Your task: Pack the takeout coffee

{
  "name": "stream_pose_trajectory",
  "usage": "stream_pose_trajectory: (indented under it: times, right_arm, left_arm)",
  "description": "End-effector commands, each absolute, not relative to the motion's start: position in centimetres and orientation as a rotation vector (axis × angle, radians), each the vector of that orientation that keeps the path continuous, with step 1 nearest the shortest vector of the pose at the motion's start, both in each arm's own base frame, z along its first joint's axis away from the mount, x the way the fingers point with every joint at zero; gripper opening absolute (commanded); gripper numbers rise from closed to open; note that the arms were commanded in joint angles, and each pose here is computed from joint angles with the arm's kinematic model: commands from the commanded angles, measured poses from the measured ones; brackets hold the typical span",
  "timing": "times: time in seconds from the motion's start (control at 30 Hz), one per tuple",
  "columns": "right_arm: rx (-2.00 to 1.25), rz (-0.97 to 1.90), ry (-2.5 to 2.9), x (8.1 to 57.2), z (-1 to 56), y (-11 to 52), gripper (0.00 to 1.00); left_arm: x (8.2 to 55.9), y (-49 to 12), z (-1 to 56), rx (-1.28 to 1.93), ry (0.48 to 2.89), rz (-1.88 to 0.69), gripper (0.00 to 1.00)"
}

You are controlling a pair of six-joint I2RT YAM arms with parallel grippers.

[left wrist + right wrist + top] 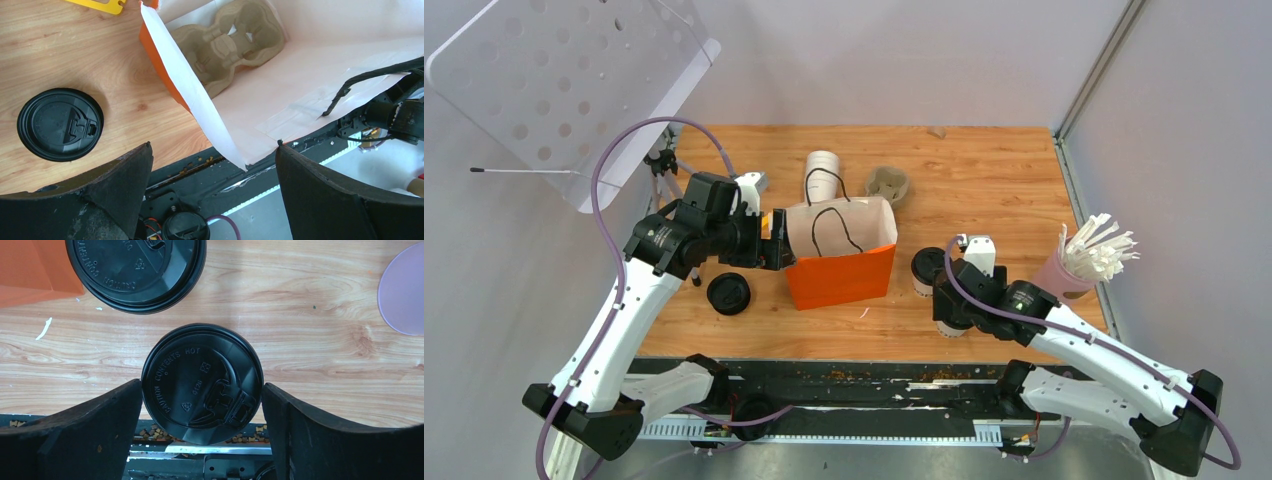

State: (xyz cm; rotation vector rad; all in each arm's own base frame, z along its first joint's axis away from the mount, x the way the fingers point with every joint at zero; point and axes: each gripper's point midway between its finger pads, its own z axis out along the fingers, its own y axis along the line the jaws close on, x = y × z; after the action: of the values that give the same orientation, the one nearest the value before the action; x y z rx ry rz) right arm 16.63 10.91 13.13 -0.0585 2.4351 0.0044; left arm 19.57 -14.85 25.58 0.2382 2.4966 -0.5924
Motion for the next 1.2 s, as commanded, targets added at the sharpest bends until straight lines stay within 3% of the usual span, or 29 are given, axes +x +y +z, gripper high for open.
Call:
stream_pose_trajectory:
  times: [0.0,0.4,0.7,0.93,1.17]
  right_arm:
    - [-0.041,0.015,2.413,16.9,13.3,11.0,0.88]
    - [-0.024,0.006,2.437,16.4,12.4,10.7,0.83]
    - [-0.029,0.014,2.416,16.6,13.9,10.7,0.71]
    - [-0.071,0.025,2.356,17.3,18.2,10.6,0.69]
    - [-0.156,0.067,2.221,18.8,26.6,11.2,0.68]
  left_arm:
    - [19.7,-15.2,26.8,0.264,2.446,-0.615,0.99]
    - [19.7,-15.3,26.7,0.268,2.448,-0.622,0.99]
    - [19.9,-15.0,27.0,0.249,2.444,-0.599,0.98]
    - [20.5,-15.0,27.7,0.217,2.426,-0.586,0.94]
    - [22.1,-14.5,28.9,0.109,2.387,-0.540,0.86]
